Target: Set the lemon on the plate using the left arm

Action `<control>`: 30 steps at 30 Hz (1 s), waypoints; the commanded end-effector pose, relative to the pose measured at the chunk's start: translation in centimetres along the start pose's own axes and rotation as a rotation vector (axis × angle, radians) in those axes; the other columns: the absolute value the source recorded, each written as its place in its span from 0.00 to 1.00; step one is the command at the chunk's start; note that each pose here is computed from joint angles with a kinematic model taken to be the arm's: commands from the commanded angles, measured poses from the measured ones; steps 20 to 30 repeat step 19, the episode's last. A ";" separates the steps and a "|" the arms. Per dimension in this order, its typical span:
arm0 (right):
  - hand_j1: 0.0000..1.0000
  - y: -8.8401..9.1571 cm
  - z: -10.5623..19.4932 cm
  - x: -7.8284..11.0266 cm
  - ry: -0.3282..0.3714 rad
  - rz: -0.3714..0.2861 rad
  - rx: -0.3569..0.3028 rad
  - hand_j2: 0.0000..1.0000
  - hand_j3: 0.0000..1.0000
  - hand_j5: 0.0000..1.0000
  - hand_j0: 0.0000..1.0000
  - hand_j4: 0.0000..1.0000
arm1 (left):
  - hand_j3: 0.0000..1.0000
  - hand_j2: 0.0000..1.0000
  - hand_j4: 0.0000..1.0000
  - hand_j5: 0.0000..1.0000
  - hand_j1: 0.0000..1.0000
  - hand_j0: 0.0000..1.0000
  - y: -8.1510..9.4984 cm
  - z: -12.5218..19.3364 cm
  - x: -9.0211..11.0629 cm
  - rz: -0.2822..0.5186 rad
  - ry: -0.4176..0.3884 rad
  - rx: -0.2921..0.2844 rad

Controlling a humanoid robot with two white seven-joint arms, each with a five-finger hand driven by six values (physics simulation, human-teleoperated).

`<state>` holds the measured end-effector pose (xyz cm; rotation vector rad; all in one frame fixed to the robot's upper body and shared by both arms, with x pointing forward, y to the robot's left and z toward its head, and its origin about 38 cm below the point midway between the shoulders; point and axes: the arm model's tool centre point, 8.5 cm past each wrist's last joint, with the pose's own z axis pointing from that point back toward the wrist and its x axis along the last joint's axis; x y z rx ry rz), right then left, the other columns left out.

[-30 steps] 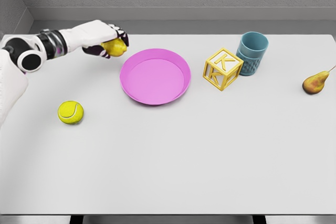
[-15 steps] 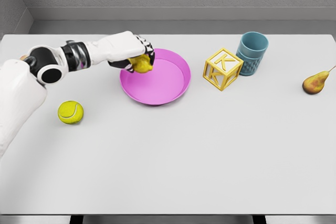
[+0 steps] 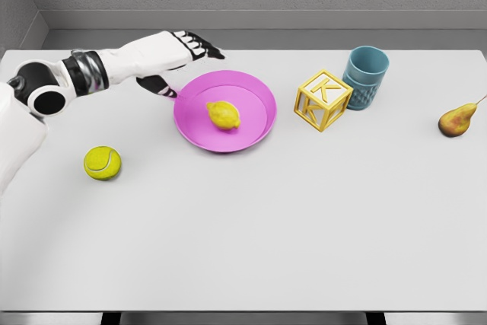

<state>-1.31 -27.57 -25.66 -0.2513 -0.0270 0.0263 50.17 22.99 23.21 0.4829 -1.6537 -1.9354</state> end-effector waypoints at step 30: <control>1.00 0.0 0.0 0.0 0.000 0.000 0.000 1.00 1.00 1.00 1.00 1.00 | 1.00 1.00 1.00 1.00 1.00 1.00 -3.1 12.9 -6.2 0.131 0.246 0.024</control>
